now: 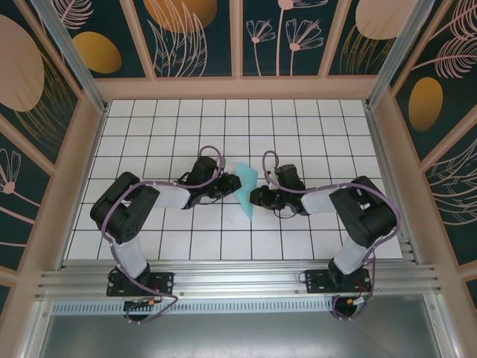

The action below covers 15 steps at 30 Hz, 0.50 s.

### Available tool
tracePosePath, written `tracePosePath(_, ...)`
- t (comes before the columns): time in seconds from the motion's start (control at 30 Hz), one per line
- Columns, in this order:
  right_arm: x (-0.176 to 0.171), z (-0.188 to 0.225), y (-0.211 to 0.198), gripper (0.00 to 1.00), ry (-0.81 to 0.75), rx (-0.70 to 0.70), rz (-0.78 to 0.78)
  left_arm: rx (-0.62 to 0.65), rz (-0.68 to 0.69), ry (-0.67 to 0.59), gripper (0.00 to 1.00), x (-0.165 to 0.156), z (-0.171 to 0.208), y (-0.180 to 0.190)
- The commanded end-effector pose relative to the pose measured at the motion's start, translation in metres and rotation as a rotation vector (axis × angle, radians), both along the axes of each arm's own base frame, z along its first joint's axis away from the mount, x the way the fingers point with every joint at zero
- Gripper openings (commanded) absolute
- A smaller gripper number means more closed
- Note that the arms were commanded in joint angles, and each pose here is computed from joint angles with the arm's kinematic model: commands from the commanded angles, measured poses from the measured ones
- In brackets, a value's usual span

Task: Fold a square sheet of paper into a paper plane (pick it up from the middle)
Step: Fold the wing for the fifth time at the center of the table.

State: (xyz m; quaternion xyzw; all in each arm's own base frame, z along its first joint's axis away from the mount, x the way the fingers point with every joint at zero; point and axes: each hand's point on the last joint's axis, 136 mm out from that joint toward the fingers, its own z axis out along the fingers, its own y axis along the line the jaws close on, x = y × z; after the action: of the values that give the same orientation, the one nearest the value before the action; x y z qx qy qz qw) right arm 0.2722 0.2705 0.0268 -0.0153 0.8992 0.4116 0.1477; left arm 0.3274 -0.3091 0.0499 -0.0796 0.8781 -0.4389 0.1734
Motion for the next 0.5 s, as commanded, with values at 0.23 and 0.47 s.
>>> tracePosePath(0.23,0.012,0.040,-0.008,0.38,-0.205,-0.085,-0.067,-0.023,0.112,0.026,0.09,0.000,0.005,0.015)
tracePosePath(0.47,-0.004,0.058,-0.003,0.42,-0.481,-0.280,-0.049,-0.036,0.140,0.040,0.09,-0.004,0.010,0.020)
